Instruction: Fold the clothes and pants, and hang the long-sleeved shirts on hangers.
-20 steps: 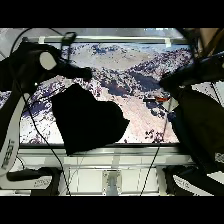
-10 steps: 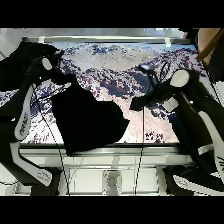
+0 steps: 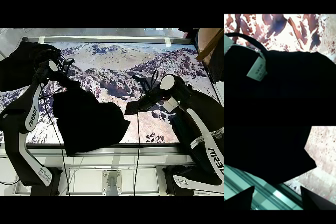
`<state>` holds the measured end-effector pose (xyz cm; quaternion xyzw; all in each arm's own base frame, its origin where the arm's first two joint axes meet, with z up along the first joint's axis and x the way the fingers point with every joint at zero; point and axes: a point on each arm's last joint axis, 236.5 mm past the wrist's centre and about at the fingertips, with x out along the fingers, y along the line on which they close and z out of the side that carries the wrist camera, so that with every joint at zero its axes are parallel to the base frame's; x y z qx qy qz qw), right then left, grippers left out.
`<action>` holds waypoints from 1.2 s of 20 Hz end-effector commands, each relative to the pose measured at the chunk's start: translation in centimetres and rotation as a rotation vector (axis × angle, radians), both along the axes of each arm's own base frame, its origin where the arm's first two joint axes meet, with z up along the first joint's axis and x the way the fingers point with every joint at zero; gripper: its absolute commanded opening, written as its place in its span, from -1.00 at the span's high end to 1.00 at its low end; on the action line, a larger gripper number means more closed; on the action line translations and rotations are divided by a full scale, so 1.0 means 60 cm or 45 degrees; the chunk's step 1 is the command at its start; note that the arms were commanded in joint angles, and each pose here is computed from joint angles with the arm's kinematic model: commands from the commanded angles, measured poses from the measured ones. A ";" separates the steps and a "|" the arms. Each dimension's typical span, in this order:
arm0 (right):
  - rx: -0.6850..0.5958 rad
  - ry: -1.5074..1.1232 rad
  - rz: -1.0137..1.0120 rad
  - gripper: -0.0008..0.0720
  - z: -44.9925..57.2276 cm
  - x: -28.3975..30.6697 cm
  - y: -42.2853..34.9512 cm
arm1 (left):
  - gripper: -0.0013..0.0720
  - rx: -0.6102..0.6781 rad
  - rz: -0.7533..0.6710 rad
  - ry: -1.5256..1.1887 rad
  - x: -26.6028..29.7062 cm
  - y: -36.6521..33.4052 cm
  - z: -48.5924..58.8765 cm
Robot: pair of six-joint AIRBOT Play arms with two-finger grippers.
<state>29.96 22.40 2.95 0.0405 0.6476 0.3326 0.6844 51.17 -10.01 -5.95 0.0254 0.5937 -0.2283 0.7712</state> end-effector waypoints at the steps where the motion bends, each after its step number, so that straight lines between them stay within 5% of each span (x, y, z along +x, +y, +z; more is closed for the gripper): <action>1: 0.005 0.058 0.143 -0.83 -0.009 -0.046 0.023 | 0.93 0.015 -0.083 0.050 -0.024 0.006 0.002; 9: -0.041 0.036 -0.065 -0.81 -0.178 -0.016 0.085 | 0.93 0.019 -0.050 -0.023 -0.016 0.029 0.050; 13: -0.052 0.046 -0.104 -0.57 -0.208 -0.004 0.087 | 0.93 0.019 -0.049 -0.024 -0.015 0.030 0.050; 16: -0.073 0.045 -0.097 -0.05 -0.217 -0.003 0.082 | 0.93 0.025 -0.045 -0.025 -0.015 0.034 0.051; 17: -0.076 0.044 -0.095 0.55 -0.217 -0.003 0.082 | 0.93 0.044 -0.043 -0.028 -0.015 0.039 0.052; 18: -0.081 0.034 -0.089 0.94 -0.217 -0.001 0.080 | 0.93 0.098 -0.017 -0.035 -0.014 0.058 0.056; 21: -0.145 -0.111 -0.024 0.95 -0.185 0.041 0.065 | 0.93 0.394 0.205 -0.085 -0.011 0.187 0.099; 24: -0.198 -0.410 0.030 0.95 -0.091 0.137 0.063 | 0.93 0.429 0.406 -0.148 -0.032 0.290 0.176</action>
